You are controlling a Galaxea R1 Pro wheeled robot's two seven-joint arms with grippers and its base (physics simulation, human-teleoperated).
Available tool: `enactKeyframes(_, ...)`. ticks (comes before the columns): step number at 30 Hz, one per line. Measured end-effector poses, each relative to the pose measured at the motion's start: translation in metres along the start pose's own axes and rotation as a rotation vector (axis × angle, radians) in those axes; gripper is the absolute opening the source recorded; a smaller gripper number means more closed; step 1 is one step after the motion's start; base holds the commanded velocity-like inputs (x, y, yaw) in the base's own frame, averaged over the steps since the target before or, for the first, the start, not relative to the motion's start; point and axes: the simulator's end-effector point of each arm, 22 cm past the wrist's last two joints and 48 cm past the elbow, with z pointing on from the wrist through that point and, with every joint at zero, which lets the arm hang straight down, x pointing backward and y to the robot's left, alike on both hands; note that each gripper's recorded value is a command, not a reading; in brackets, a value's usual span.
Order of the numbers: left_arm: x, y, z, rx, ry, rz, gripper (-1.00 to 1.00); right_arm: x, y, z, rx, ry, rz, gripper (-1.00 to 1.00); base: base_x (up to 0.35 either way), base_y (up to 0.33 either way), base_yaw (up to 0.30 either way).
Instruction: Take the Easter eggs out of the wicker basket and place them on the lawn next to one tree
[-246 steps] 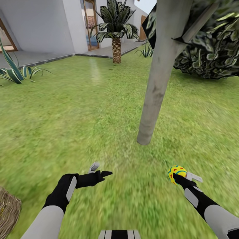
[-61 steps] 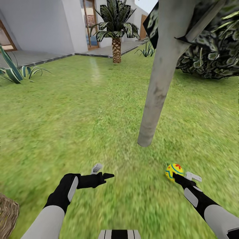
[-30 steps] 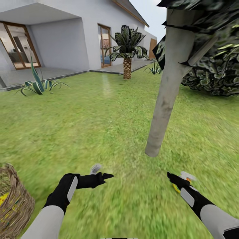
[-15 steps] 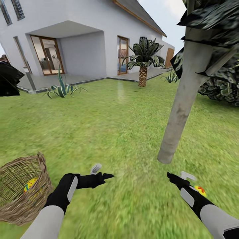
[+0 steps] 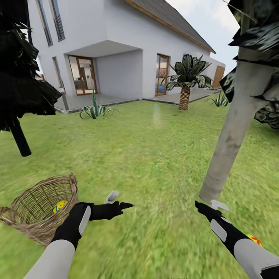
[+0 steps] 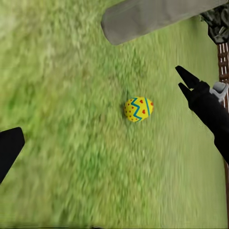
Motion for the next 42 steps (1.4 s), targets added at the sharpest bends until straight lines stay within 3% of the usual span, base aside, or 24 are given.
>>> enactKeyframes(14,-0.009,-0.028,-0.011,0.016,-0.022,0.048,1.00,-0.031,0.008,-0.014,-0.019,-0.049,0.016,1.00,-0.157,0.000,0.113)
enactKeyframes(28,-0.004,-0.018,-0.006,0.009,-0.006,0.032,1.00,-0.018,0.005,-0.009,-0.012,-0.027,0.012,1.00,-0.001,0.000,0.000)
enactKeyframes(42,-0.013,-0.036,-0.017,0.017,-0.031,0.065,1.00,-0.043,0.011,-0.020,-0.026,-0.068,0.018,1.00,0.000,0.000,0.000)
